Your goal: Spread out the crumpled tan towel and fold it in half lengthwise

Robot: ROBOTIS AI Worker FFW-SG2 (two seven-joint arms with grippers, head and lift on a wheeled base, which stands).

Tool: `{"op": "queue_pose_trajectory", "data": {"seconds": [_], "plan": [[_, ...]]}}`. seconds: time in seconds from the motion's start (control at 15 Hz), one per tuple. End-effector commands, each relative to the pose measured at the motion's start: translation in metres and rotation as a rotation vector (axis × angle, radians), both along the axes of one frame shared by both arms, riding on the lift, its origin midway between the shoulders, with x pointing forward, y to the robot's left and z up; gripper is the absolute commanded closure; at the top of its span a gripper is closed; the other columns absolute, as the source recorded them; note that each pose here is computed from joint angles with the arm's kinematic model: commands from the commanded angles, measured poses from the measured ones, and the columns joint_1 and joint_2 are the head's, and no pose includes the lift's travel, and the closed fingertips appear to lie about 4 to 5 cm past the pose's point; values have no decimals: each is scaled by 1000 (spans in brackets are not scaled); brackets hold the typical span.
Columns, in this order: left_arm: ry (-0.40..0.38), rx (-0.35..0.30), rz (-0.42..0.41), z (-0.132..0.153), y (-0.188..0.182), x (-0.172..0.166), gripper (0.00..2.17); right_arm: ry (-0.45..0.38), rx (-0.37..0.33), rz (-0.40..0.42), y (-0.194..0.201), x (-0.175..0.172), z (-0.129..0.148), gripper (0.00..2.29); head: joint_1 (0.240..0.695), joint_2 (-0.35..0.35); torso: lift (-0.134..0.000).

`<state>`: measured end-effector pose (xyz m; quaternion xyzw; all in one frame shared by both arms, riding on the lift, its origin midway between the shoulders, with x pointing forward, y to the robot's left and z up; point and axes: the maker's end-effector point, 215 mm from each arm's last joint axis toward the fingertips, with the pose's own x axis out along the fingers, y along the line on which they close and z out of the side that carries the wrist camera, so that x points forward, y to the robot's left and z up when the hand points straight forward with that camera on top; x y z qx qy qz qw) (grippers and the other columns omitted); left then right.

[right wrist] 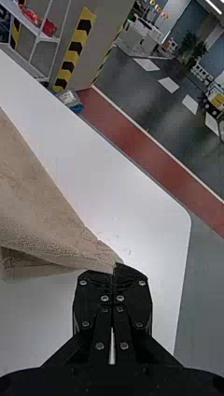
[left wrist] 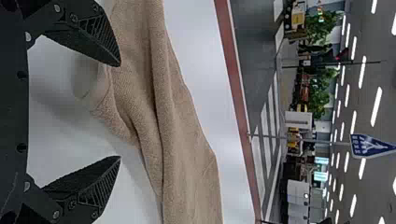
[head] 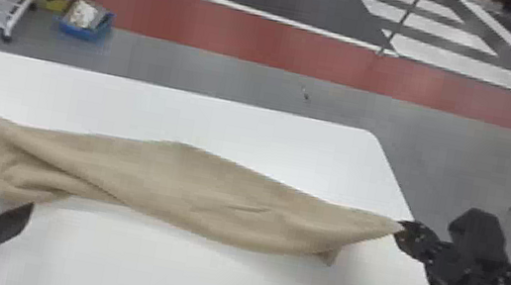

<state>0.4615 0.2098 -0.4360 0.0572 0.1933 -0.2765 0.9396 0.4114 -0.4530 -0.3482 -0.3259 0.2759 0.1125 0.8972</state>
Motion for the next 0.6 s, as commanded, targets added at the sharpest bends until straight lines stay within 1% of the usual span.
{"op": "queue_pose_trajectory", "data": {"seconds": [0.0, 0.13, 0.2, 0.27, 0.33, 0.47, 0.53], "plan": [[-87, 51, -29, 10, -10, 7, 205, 1, 1, -3, -1, -2, 0, 2007, 695, -304, -124], [-86, 70, -40, 5, -16, 8, 208, 4, 3, -5, -1, -4, -2, 2007, 695, -309, -124], [-82, 111, -48, -1, -16, 7, 215, 1, 8, -6, -1, -4, -1, 2007, 695, -313, -124], [-76, 124, -49, -4, -14, 6, 215, 0, 7, -7, -1, -5, -1, 2007, 695, -317, -124], [-73, 116, -57, -4, -16, 5, 215, 0, 7, -9, -2, -5, -1, 2007, 695, -321, -124], [-64, 128, -52, -7, -14, 5, 215, 0, 7, -9, -2, -5, -1, 2007, 695, -324, -124], [-49, 126, -48, -11, -12, 6, 336, 0, 7, -7, -1, -5, -1, 2003, 695, -324, -124]]}}
